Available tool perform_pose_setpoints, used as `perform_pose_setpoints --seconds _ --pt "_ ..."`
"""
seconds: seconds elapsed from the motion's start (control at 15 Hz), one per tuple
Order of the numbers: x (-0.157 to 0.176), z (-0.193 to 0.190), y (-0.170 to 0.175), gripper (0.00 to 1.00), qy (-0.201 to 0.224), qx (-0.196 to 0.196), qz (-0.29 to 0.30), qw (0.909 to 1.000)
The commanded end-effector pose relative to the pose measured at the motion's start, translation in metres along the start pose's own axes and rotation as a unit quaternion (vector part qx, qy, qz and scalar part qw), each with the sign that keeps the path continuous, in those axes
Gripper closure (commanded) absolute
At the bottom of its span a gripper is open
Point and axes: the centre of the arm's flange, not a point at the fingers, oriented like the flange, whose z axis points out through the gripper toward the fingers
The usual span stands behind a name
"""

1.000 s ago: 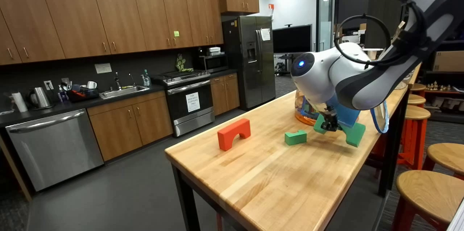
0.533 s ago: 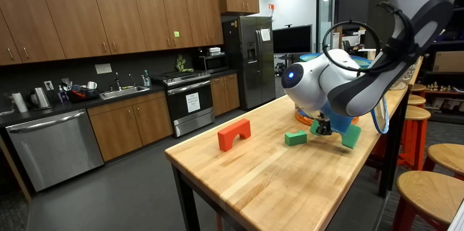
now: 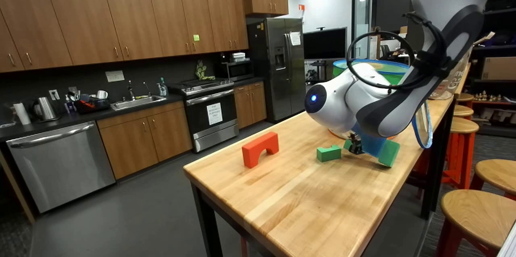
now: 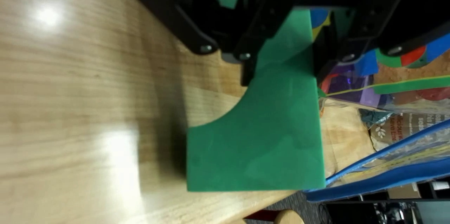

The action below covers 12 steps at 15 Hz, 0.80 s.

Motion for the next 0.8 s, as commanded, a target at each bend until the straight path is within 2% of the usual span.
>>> perform_pose_setpoints --seconds 0.0,0.73 --pt "0.007 -0.001 -0.014 0.85 0.000 -0.027 0.004 0.9996" --pt "0.003 -0.011 -0.041 0.85 -0.004 -0.061 -0.007 0.9981"
